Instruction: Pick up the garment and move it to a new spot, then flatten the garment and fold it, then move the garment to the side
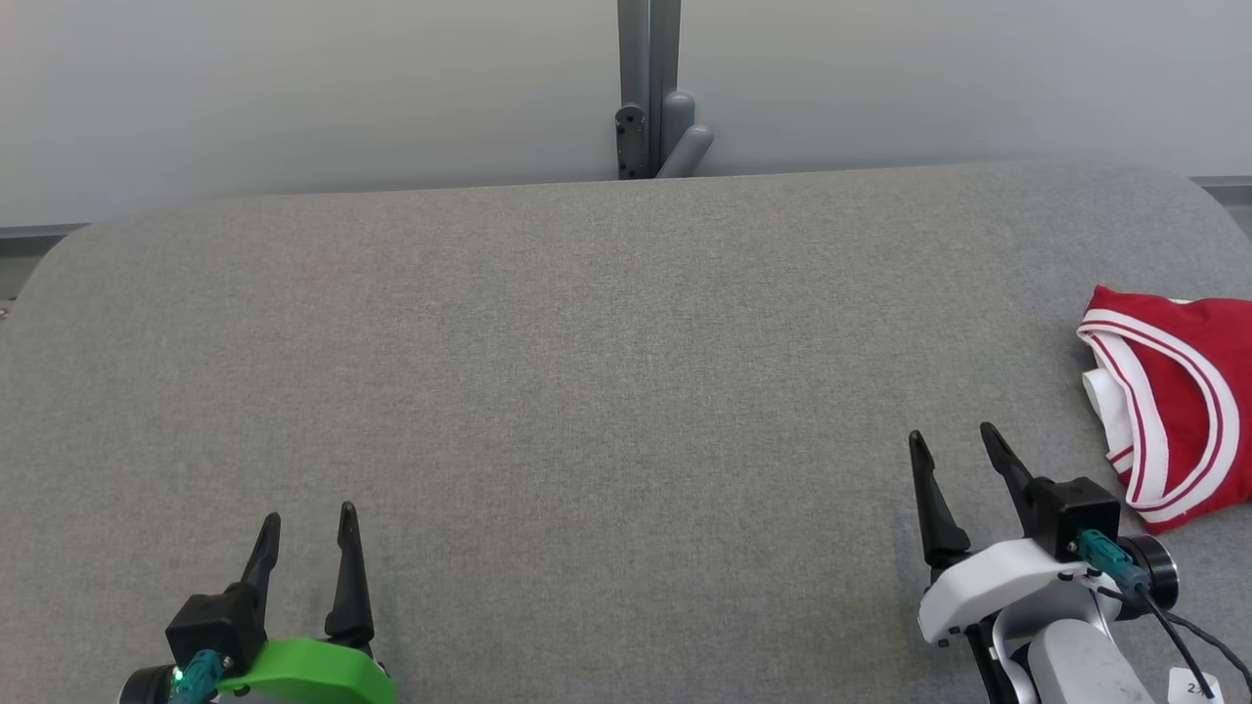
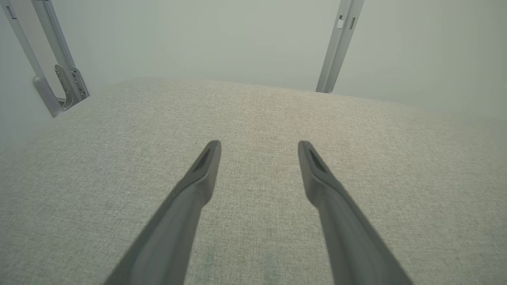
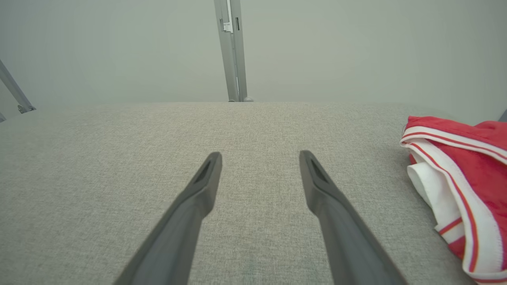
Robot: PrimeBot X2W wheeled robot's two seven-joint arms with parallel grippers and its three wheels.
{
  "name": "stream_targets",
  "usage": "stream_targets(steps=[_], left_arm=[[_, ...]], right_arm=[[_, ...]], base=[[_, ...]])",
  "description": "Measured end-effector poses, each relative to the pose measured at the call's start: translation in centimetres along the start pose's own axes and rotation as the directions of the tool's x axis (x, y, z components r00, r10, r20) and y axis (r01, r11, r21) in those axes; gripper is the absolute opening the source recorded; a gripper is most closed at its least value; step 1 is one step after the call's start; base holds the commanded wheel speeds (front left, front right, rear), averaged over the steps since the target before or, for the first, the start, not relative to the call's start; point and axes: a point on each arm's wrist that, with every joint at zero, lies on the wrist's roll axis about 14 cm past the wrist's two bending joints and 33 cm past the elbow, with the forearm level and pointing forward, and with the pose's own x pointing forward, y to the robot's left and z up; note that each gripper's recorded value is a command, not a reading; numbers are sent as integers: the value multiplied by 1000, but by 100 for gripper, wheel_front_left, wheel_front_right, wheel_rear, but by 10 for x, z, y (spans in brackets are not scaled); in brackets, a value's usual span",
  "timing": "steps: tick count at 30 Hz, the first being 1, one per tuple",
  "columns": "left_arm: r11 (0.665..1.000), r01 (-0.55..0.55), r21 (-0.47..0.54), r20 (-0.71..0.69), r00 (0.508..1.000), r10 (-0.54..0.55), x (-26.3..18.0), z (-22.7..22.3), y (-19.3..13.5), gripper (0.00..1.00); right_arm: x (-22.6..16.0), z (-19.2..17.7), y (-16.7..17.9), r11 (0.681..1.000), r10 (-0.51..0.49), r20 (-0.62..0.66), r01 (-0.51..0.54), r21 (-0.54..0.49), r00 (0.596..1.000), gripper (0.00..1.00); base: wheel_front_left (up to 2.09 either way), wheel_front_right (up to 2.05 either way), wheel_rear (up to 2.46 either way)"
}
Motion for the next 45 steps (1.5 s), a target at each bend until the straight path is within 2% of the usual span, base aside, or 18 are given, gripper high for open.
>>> stream_targets(steps=[15, 16, 21, 30, 36, 45], left_arm=[[1000, 8, -5, -29, 1000, -8, -1, -9, -1, 100], [1000, 10, -19, -33, 999, -11, -1, -11, -1, 0], [999, -3, -35, -91, 996, 0, -7, -28, 0, 0], [981, -60, -184, -117, 992, 38, -7, -29, 7, 0], [955, -85, -284, -116, 992, 54, -6, -26, 10, 0], [905, -107, -412, -115, 991, 65, -3, -21, 12, 0]], right_arm=[[2, -4, 4, 1000, 12, -10, -12, 5, 1000, 100], [3, -2, 4, 1000, 12, -6, -12, 5, 1000, 0], [-8, -25, 5, 1000, 5, -77, -3, 25, 997, 0], [-9, -25, -7, 980, -54, -92, 70, 187, 994, 0], [-8, -21, -12, 951, -78, -90, 101, 292, 993, 0], [-8, -17, -20, 891, -110, -89, 138, 433, 990, 0]], base=[[0, 0, 0], [0, 0, 0], [0, 0, 0], [0, 0, 0], [0, 0, 0], [0, 0, 0]])
